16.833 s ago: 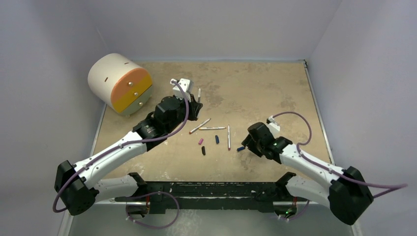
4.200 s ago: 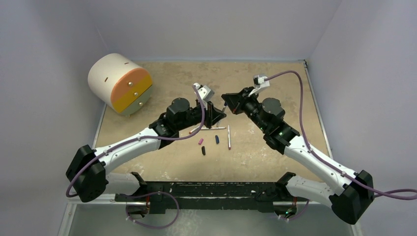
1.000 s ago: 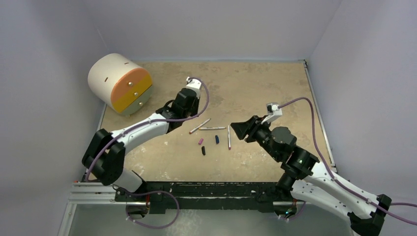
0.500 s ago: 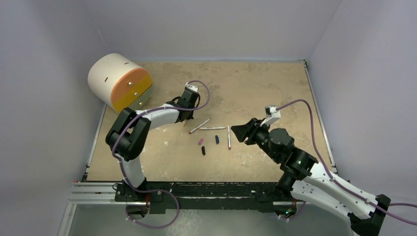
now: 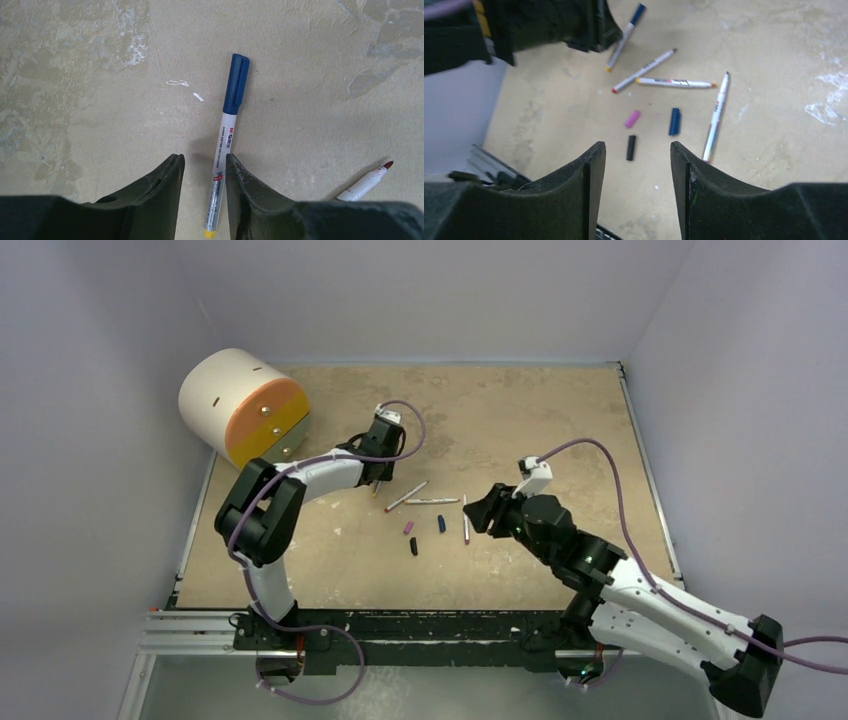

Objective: Insert the pens into the pen caps

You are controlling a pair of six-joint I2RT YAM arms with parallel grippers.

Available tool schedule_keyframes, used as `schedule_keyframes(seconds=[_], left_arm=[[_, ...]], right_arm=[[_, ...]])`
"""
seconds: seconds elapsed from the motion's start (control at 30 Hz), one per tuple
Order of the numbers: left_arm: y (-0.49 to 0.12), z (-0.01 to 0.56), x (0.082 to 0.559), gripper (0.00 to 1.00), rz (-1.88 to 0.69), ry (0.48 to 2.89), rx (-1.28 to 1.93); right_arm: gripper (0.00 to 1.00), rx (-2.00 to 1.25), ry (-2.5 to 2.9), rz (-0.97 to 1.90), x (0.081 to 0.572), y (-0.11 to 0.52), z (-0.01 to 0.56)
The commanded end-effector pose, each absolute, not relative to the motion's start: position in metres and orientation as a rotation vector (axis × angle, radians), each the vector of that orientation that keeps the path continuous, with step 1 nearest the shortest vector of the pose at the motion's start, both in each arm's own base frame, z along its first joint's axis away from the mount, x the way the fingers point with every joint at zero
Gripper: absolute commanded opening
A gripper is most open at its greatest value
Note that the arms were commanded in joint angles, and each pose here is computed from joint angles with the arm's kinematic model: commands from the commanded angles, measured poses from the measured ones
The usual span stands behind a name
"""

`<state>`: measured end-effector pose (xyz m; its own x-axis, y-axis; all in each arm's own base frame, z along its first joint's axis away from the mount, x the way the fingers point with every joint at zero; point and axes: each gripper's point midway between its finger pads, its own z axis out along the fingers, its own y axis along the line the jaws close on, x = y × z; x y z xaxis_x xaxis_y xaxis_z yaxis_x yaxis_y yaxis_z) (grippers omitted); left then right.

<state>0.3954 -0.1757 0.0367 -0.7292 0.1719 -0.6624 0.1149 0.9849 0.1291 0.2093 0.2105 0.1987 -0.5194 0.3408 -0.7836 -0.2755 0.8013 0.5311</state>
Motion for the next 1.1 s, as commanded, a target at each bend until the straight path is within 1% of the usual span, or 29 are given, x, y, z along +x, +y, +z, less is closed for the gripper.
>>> schedule_keyframes(seconds=[0.0,0.13,0.23,0.37,0.5,0.63,0.83,1.0,1.07], left_arm=[[-0.186,0.099,0.415,0.36,0.005,2.25,0.133],[-0.191,0.144,0.413,0.36,-0.102,2.14,0.1],[-0.197,0.181,0.402,0.35,-0.223,2.049,0.101],[-0.208,0.209,0.372,0.34,-0.435,1.957,0.106],[-0.208,0.218,0.344,0.34,-0.558,1.907,0.098],[-0.2,0.217,0.328,0.34,-0.57,1.902,0.096],[-0.194,0.213,0.324,0.34,-0.545,1.911,0.095],[-0.196,0.21,0.323,0.34,-0.552,1.917,0.102],[-0.196,0.21,0.323,0.34,-0.553,1.918,0.101]], right_arm=[[0.54,0.06,2.097,0.615,0.217,0.207,0.168],[0.56,0.034,2.219,0.42,0.227,0.204,0.137],[0.5,0.017,2.281,0.284,0.236,0.201,0.12],[0.49,-0.023,2.312,0.239,0.253,0.207,0.106],[0.48,-0.062,2.35,0.244,0.263,0.214,0.091],[0.49,-0.103,2.396,0.232,0.265,0.221,0.073],[0.44,-0.124,2.44,0.232,0.264,0.227,0.053],[0.43,-0.126,2.471,0.229,0.26,0.227,0.037],[0.41,-0.124,2.476,0.223,0.259,0.226,0.032]])
